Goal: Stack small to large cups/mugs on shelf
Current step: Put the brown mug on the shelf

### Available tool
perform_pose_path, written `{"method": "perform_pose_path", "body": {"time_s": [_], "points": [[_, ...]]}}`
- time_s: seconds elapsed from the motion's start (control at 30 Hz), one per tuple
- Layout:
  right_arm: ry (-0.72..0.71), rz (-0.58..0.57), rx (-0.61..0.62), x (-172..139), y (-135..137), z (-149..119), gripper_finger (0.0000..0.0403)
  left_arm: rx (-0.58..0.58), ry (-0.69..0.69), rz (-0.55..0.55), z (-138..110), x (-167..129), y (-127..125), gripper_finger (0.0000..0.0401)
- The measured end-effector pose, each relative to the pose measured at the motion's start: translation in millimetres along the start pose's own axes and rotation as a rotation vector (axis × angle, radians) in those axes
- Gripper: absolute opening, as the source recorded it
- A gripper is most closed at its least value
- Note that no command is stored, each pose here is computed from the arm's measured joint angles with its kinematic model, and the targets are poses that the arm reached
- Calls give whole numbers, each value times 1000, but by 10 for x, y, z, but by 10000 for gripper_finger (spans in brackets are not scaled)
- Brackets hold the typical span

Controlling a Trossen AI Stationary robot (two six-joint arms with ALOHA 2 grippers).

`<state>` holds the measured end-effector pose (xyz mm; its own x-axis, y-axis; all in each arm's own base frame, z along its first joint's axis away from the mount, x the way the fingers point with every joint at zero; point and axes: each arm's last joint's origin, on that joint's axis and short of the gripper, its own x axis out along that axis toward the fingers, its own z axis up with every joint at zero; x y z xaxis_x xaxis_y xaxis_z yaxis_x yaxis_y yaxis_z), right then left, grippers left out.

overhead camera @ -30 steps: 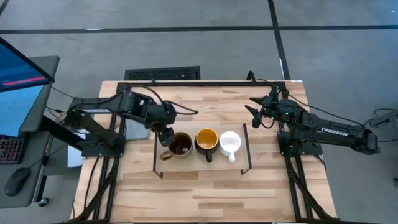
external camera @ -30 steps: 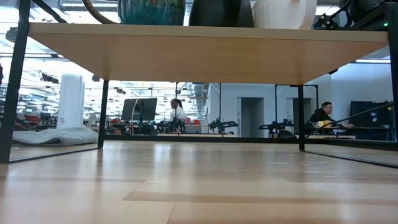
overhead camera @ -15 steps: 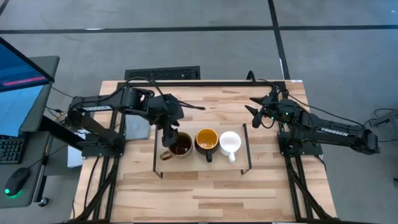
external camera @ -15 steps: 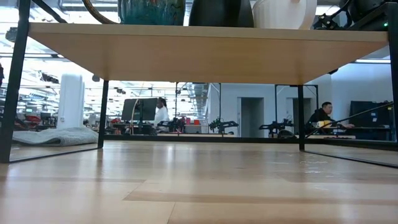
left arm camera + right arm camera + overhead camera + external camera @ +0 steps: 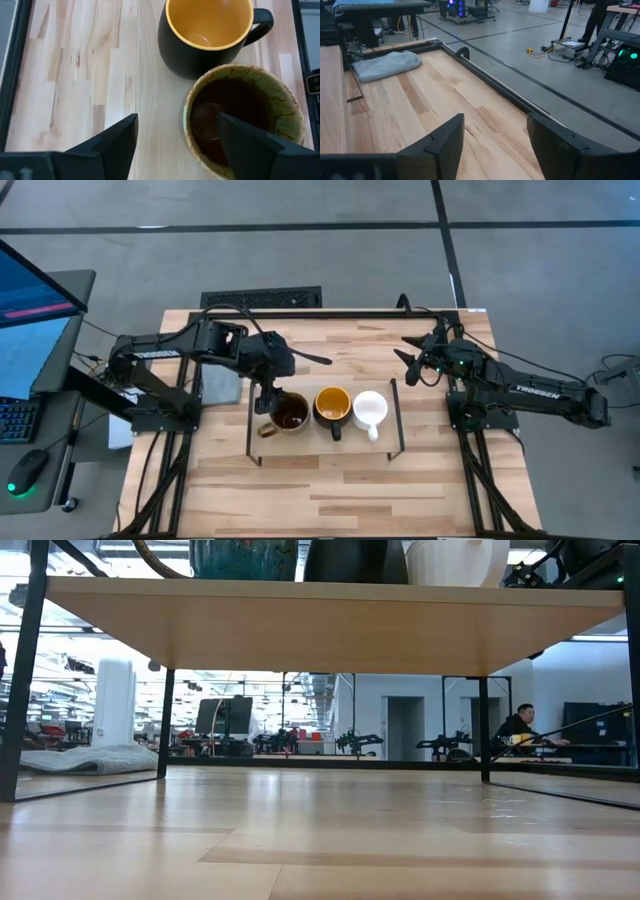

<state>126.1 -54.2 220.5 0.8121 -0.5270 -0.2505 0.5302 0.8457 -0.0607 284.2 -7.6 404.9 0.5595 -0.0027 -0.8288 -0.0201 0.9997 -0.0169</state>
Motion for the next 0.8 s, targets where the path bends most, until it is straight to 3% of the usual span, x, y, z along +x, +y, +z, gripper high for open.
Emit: {"method": "perform_pose_path", "body": {"time_s": [0.33, 0.53, 0.8], "points": [[0, 0, 0, 0, 0, 0, 240, -25, 37, -6, 33, 138, -7, 258], [-6, -1, 2, 0, 0, 5, 240, -21, 149, 1, -16, 266, -6, 258], [-6, -1, 2, 0, 0, 5, 240, 16, 167, 52, -11, 318, 8, 250]]}}
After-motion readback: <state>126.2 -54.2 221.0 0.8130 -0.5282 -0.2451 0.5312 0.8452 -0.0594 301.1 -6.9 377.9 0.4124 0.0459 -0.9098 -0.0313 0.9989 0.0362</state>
